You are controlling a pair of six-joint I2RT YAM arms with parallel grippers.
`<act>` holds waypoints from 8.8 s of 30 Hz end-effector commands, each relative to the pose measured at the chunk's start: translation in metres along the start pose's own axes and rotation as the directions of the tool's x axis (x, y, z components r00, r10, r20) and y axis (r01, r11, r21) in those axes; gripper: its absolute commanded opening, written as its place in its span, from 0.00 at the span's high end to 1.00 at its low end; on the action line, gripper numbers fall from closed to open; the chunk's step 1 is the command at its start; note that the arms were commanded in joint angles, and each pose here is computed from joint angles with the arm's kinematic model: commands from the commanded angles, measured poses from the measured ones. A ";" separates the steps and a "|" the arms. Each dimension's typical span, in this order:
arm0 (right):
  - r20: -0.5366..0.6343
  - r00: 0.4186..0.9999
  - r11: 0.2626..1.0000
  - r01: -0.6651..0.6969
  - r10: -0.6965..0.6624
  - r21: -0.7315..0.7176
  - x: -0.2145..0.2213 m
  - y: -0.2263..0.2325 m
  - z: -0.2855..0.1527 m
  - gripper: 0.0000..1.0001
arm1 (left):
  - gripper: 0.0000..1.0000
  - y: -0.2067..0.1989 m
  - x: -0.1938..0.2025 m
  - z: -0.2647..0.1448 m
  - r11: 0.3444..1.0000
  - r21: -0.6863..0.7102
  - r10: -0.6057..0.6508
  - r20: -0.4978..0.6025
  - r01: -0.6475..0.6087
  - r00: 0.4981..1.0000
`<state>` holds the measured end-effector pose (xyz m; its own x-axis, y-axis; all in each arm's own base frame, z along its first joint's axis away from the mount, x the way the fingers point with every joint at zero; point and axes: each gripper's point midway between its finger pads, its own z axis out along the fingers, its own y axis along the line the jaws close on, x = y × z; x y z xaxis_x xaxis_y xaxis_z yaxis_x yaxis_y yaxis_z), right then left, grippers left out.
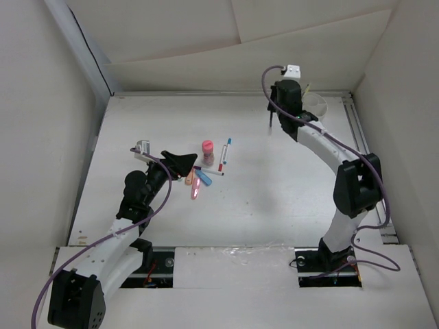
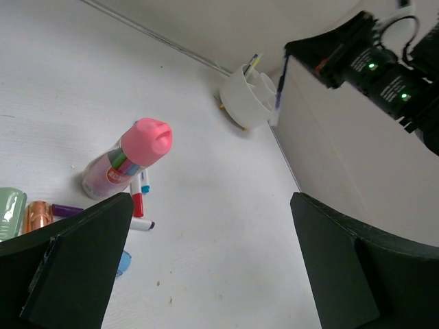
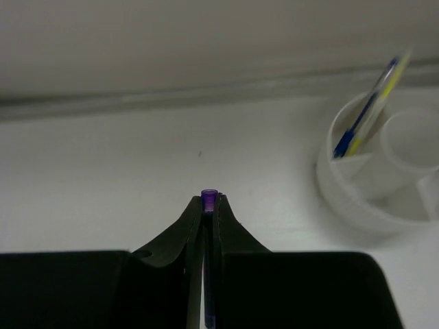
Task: Sort the stationery into containers
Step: Pick up the pen from the center of the board, then place the pen in the storage box, then pick up the stationery from the center of the board, then place the stationery in the storage box, then pick up the pen from the center of the board.
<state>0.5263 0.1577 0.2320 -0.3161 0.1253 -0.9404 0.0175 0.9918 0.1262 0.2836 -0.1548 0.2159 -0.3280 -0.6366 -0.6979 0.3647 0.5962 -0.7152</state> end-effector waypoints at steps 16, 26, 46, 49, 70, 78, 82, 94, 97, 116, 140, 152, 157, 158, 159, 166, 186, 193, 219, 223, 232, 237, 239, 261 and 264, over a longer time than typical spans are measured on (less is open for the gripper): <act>0.566 0.817 0.874 -0.191 -0.111 0.447 -0.174 -0.167 0.058 1.00 | 0.00 -0.009 -0.010 0.011 0.999 0.050 0.008 0.041 -0.010 0.999; 0.519 0.833 0.855 -0.117 -0.191 0.504 -0.141 -0.177 0.111 1.00 | 0.00 -0.009 -0.014 0.016 0.998 0.060 0.012 0.063 -0.016 0.998; 0.472 0.862 0.854 -0.095 -0.187 0.511 -0.100 -0.186 0.127 0.73 | 0.00 0.002 -0.007 0.019 0.999 0.032 0.015 0.049 -0.017 0.999; 0.477 0.860 0.870 -0.088 -0.179 0.484 -0.102 -0.177 0.120 0.59 | 0.00 0.002 -0.007 0.019 0.999 0.032 0.015 0.049 -0.017 0.999; 0.144 0.989 0.954 0.086 -0.045 -0.289 -0.022 0.054 -0.021 0.97 | 0.00 -0.004 -0.028 0.002 0.999 -0.026 0.035 0.109 -0.032 0.993; 0.062 0.964 0.818 0.252 -0.257 -0.518 0.049 0.154 -0.117 0.43 | 0.00 -0.003 -0.040 -0.011 0.997 -0.069 0.049 0.162 -0.038 0.986; 0.060 0.950 0.757 0.282 -0.307 -0.589 0.070 0.172 -0.147 0.08 | 0.00 -0.004 -0.040 -0.013 0.996 -0.071 0.058 0.161 -0.047 0.985; -0.036 0.905 0.747 0.327 -0.425 -0.579 0.129 0.205 -0.114 0.03 | 0.00 -0.006 -0.044 -0.016 0.996 -0.070 0.059 0.175 -0.048 0.983; -0.038 0.904 0.747 0.328 -0.427 -0.579 0.132 0.212 -0.105 0.08 | 0.00 -0.006 -0.044 -0.016 0.997 -0.069 0.050 0.176 -0.039 0.983; -0.069 0.901 0.748 0.311 -0.428 -0.586 0.148 0.235 -0.080 0.57 | 0.00 -0.007 -0.041 -0.013 0.998 -0.056 0.050 0.163 -0.041 0.985; 0.189 0.979 0.996 0.068 -0.078 0.060 -0.109 -0.025 -0.022 0.84 | 0.00 -0.007 -0.034 -0.012 0.999 -0.041 0.039 0.138 -0.033 0.990; 0.259 0.965 0.928 -0.125 0.033 0.351 -0.147 -0.197 0.000 0.85 | 0.00 -0.005 -0.031 -0.006 0.999 -0.037 0.028 0.128 -0.024 0.991; 0.223 0.974 0.938 -0.113 0.039 0.327 -0.134 -0.207 0.020 0.85 | 0.00 -0.003 -0.028 -0.004 0.999 -0.037 0.017 0.114 -0.013 0.993; 0.214 0.976 0.938 -0.110 0.040 0.329 -0.129 -0.208 0.026 0.85 | 0.00 -0.003 -0.028 -0.004 0.999 -0.037 0.017 0.114 -0.013 0.993; 0.203 0.978 0.942 -0.105 0.041 0.319 -0.125 -0.206 0.030 0.85 | 0.00 -0.003 -0.028 -0.004 0.999 -0.037 0.017 0.114 -0.013 0.993; 0.160 0.985 0.963 -0.104 0.065 0.247 -0.107 -0.194 0.047 0.86 | 0.00 -0.001 -0.026 -0.003 0.999 -0.044 0.016 0.108 -0.011 0.994; 0.091 0.994 0.956 -0.082 0.059 0.283 -0.058 -0.177 0.049 0.86 | 0.00 0.001 -0.024 -0.002 0.999 -0.050 0.015 0.101 -0.010 0.995; 0.129 0.990 0.955 -0.098 0.064 0.280 -0.074 -0.168 0.035 0.27 | 0.00 -0.002 -0.026 -0.005 0.999 -0.037 0.017 0.114 -0.013 0.993; -0.241 0.950 0.955 0.133 -0.200 -0.265 0.106 0.083 -0.043 1.00 | 0.00 -0.011 -0.029 -0.009 1.000 -0.004 0.012 0.120 -0.011 0.993; -0.272 0.933 0.942 0.150 -0.236 -0.300 0.131 0.113 -0.037 0.86 | 0.00 -0.011 -0.029 -0.009 1.000 -0.004 0.012 0.120 -0.011 0.993; -0.347 0.908 0.950 0.135 -0.232 -0.283 0.161 0.138 0.003 0.41 | 0.00 -0.013 -0.028 -0.009 1.000 0.003 0.012 0.112 -0.012 0.994; -0.358 0.909 0.966 0.146 -0.216 -0.213 0.171 0.133 0.022 0.42 | 0.00 -0.014 -0.027 -0.009 1.000 0.009 0.012 0.106 -0.013 0.994; -0.359 0.912 0.972 0.137 -0.200 -0.192 0.172 0.129 0.029 0.46 | 0.00 -0.014 -0.027 -0.009 1.000 0.009 0.012 0.106 -0.013 0.994; -0.423 0.889 0.982 0.120 -0.173 -0.148 0.204 0.127 0.051 0.60 | 0.00 -0.012 -0.025 -0.008 1.000 0.003 0.010 0.099 -0.011 0.995; -0.424 0.891 0.983 0.112 -0.164 -0.144 0.205 0.128 0.053 0.62 | 0.00 -0.012 -0.025 -0.008 1.000 0.003 0.010 0.099 -0.011 0.995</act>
<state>0.5057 0.3112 0.0377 -0.6884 -0.0874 -0.7201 -0.1781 0.9827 0.0510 0.2821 -0.1396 0.2228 -0.2678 -0.6662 -0.6960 0.3179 0.6208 -0.7166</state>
